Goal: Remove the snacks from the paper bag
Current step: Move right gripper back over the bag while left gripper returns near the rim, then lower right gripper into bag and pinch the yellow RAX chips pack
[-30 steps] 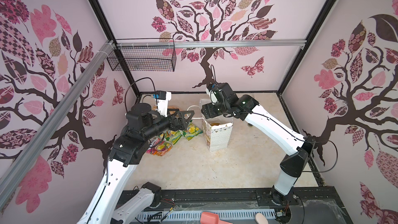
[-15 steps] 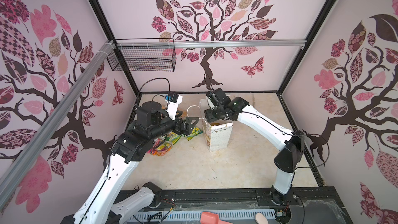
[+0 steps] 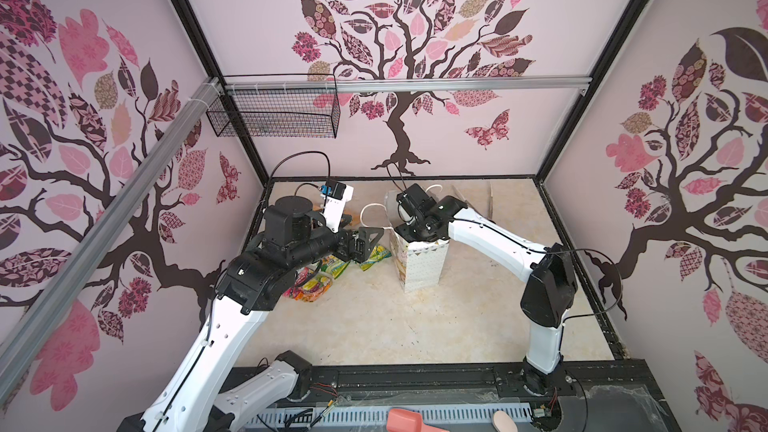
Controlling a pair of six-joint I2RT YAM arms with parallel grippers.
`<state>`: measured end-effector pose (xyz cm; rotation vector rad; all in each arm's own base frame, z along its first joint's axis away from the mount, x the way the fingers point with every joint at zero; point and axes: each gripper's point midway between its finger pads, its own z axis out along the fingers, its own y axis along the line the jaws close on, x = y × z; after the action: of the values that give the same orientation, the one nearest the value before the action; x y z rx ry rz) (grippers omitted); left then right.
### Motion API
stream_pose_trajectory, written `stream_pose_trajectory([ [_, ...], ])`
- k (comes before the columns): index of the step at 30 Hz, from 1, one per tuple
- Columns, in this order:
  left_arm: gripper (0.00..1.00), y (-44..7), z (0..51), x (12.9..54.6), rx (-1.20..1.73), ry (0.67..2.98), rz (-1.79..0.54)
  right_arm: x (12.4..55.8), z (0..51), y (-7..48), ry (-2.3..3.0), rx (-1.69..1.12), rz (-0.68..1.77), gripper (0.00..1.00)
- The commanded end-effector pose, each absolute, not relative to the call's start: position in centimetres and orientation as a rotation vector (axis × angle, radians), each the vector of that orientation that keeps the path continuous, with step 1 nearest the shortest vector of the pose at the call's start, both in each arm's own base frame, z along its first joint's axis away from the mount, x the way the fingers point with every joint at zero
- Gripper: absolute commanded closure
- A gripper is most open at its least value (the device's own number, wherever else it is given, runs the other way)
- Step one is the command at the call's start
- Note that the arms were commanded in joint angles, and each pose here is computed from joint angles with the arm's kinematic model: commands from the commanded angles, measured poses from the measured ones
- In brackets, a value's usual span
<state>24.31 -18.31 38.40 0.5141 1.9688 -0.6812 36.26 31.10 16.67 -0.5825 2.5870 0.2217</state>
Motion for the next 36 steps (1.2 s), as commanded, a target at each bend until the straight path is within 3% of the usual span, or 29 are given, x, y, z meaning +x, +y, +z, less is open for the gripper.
stream_pose_trajectory([
  [1, 0.01, -18.3, 40.5, 24.2, 0.522, 1.901, -0.679, 36.5, 14.0, 31.0, 2.637, -0.598, 0.19, 0.27],
  [17, 0.01, -18.1, 40.0, 24.3, 0.52, 1.912, -0.658, 36.6, 7.1, 29.9, 2.765, -0.584, 0.046, 0.12],
  [31, 0.02, -18.1, 39.5, 24.6, 0.512, 1.923, -0.656, 34.0, 0.6, 29.0, 2.912, -0.572, 0.077, 0.12],
  [36, 0.02, -18.2, 39.6, 24.6, 0.51, 1.92, -0.66, 33.2, -1.0, 28.9, 2.954, -0.565, 0.106, 0.18],
])
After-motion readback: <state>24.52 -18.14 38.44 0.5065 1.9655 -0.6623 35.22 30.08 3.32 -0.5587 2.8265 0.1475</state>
